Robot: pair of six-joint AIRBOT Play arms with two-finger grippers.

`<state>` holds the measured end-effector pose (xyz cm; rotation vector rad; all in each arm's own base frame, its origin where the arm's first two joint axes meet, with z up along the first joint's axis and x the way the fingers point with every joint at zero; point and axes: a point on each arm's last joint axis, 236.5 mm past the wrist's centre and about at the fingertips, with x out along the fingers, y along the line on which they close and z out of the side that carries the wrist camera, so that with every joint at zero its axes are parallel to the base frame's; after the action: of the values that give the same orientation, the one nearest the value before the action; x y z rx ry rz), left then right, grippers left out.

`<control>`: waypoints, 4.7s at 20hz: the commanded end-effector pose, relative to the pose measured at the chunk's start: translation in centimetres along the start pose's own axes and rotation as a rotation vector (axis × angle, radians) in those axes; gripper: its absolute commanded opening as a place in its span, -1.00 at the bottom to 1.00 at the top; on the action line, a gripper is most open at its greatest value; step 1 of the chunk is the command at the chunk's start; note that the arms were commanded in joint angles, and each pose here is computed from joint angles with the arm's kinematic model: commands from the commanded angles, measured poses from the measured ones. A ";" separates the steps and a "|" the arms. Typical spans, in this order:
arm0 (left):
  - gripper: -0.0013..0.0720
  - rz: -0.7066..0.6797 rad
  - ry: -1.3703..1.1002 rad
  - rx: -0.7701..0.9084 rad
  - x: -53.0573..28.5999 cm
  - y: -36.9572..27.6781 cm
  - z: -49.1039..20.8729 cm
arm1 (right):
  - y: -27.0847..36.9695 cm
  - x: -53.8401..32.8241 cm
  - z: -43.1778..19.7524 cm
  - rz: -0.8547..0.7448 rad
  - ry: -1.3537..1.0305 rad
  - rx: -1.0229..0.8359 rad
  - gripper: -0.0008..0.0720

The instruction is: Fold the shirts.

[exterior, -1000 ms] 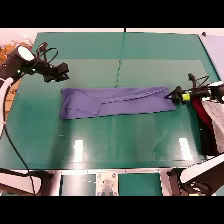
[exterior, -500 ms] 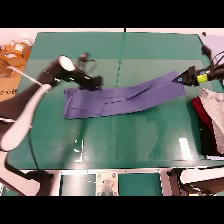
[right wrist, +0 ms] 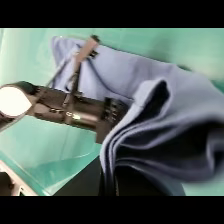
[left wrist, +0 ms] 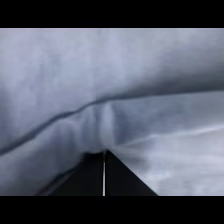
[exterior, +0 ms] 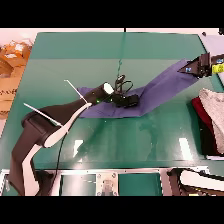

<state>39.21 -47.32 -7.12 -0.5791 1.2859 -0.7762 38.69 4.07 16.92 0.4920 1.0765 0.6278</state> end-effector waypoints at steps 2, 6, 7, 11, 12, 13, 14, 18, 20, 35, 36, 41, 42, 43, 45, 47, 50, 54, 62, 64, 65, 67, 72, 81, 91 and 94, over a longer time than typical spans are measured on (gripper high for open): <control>-0.91 -0.073 0.080 0.043 -2.6 -1.3 1.3 | 1.3 0.0 0.2 0.034 -0.012 -0.010 -0.93; -0.91 -0.024 0.163 0.134 -11.8 0.4 5.5 | 5.1 1.6 0.6 0.135 -0.007 -0.026 -0.93; -0.91 0.025 0.156 0.155 -14.8 1.2 7.0 | 6.6 2.8 0.7 0.151 -0.001 -0.041 -0.93; -0.91 0.236 -0.003 0.167 -27.3 4.9 11.9 | 15.0 10.0 1.6 0.224 -0.036 -0.149 -0.93; -0.91 0.297 -0.047 0.158 -30.5 6.1 12.4 | 17.2 12.3 1.4 0.248 -0.039 -0.171 -0.93; -0.90 0.362 -0.088 0.146 -33.9 7.5 12.6 | 19.4 15.2 0.7 0.272 -0.029 -0.177 -0.93; -0.90 0.412 -0.120 0.129 -36.9 8.5 12.6 | 21.2 18.4 -0.2 0.290 -0.015 -0.184 -0.93; -0.90 0.482 -0.198 0.083 -44.8 10.9 11.9 | 23.3 33.9 -6.1 0.264 0.045 -0.156 -0.92; -0.90 0.495 -0.196 0.065 -46.4 12.0 11.4 | 21.5 42.0 -9.7 0.201 0.041 -0.085 -0.04; -0.90 0.514 -0.199 0.102 -47.8 13.2 11.4 | -3.7 19.5 -2.4 -0.049 0.161 0.178 0.61; -0.90 0.514 -0.199 0.101 -47.8 13.2 11.4 | -5.4 19.8 -4.3 -0.055 0.191 0.193 0.62; -0.90 0.511 -0.204 0.080 -47.8 13.2 11.4 | -7.8 26.1 -11.4 -0.008 0.242 0.203 0.62; -0.90 0.511 -0.204 0.079 -47.8 13.2 11.4 | -6.6 27.6 -11.9 0.035 0.246 0.203 0.62; -0.90 0.511 -0.204 0.079 -47.8 13.2 11.4 | -5.2 29.0 -12.1 0.082 0.244 0.190 0.62; -0.90 0.511 -0.202 0.079 -47.8 13.2 11.4 | -2.3 31.6 -12.2 0.150 0.232 0.194 0.62; -0.90 0.511 -0.197 0.078 -47.8 13.2 11.2 | 0.3 33.1 -11.9 0.194 0.224 0.174 -0.36; -0.90 0.511 -0.194 0.081 -47.8 13.3 11.2 | 5.4 31.3 -8.0 0.288 0.172 0.082 -0.93; -0.90 0.511 -0.194 0.081 -47.8 13.3 11.2 | 11.7 19.9 4.4 0.363 -0.107 0.027 -0.93; -0.90 0.501 -0.183 0.069 -47.6 13.1 10.9 | -1.9 -8.2 19.1 0.210 -0.741 0.324 -0.93; -0.90 0.501 -0.178 0.068 -47.6 13.1 10.8 | -7.3 -13.4 18.8 0.121 -0.857 0.380 -0.93; -0.90 0.501 -0.178 0.070 -47.6 13.1 10.8 | -9.8 -15.9 18.4 0.071 -0.911 0.403 -0.93; -0.90 0.501 -0.181 0.071 -47.6 13.1 10.9 | -13.7 -19.8 17.2 -0.017 -0.989 0.439 -0.93; -0.90 0.501 -0.180 0.066 -47.6 13.1 10.8 | -19.5 -23.8 12.2 -0.185 -0.971 0.520 -0.93; -0.90 0.494 -0.154 0.034 -47.4 13.1 10.0 | -19.3 -28.3 -2.1 -0.613 -0.746 0.798 -0.93; -0.90 0.430 -0.154 0.046 -46.7 11.7 10.1 | -22.8 -19.4 -24.9 -0.934 -0.164 1.269 -0.93; -0.90 0.413 -0.151 0.048 -46.6 11.3 10.1 | -23.2 -17.2 -29.5 -0.951 -0.017 1.340 0.71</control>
<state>46.79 -3.84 14.83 -0.2973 1.1932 -0.3887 15.50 -24.06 4.71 0.9990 1.2829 -0.9632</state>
